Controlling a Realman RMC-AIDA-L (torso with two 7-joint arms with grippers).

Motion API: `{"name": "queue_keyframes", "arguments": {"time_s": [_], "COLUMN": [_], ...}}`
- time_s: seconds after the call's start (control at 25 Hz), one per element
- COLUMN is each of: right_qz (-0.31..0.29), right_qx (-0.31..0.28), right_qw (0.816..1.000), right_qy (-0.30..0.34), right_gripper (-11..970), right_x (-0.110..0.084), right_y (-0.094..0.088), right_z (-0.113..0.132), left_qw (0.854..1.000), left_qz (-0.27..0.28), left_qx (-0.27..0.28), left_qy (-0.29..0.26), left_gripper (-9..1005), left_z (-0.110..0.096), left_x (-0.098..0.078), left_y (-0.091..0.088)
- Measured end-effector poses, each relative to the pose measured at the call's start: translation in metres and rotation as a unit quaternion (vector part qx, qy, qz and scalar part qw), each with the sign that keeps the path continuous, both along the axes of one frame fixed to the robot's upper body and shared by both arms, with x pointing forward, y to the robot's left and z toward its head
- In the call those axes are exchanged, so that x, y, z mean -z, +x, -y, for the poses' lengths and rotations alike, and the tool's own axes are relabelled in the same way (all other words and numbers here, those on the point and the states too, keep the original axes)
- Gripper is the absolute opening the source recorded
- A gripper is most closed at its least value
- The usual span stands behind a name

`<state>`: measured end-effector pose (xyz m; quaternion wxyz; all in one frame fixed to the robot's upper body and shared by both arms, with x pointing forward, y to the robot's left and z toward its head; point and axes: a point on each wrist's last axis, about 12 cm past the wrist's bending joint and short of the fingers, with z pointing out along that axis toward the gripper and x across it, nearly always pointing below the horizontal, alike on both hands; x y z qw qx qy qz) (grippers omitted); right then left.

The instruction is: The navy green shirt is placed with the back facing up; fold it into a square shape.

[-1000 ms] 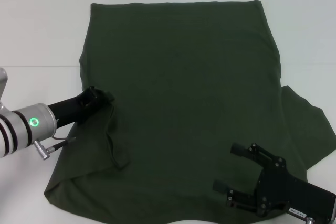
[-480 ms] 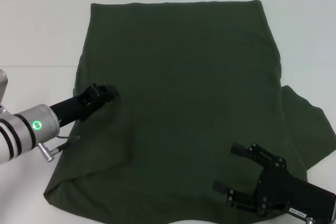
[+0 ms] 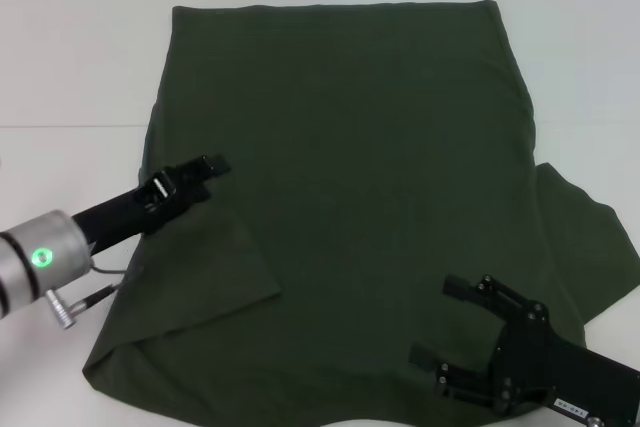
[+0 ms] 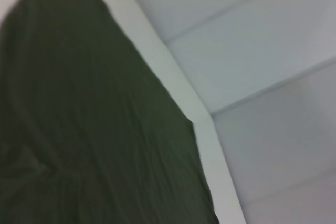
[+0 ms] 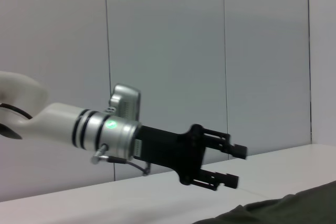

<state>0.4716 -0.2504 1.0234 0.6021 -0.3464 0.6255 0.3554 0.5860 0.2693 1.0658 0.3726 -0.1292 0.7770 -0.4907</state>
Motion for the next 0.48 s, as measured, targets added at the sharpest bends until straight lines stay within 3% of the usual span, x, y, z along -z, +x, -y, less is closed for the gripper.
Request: {"name": "queue_keyframes", "arguments": {"time_s": [0.08, 0.28, 0.36, 0.48], "right_qz": [-0.003, -0.039, -0.057, -0.088], "right_qx": [0.001, 0.008, 0.010, 0.016], "right_qw": [1.000, 0.999, 0.998, 0.996], "right_qy": [0.001, 0.013, 0.019, 0.028], "right_gripper": [931, 930, 930, 929], "right_x": [0.000, 0.000, -0.003, -0.008], "right_y": [0.000, 0.003, 0.007, 0.014], "right_z": [0.001, 0.005, 0.008, 0.016], "left_qw": [1.000, 0.986, 0.971, 0.934], "left_qz": [0.004, 0.089, 0.149, 0.241], "left_qx": [0.009, 0.119, 0.151, 0.198], "left_qy": [0.004, 0.073, 0.111, 0.173], "left_gripper": [505, 703, 783, 906], "left_z": [-0.006, -0.040, -0.051, -0.062], "left_x": [0.000, -0.010, -0.014, -0.022], "left_y": [-0.004, -0.033, -0.048, -0.070]}}
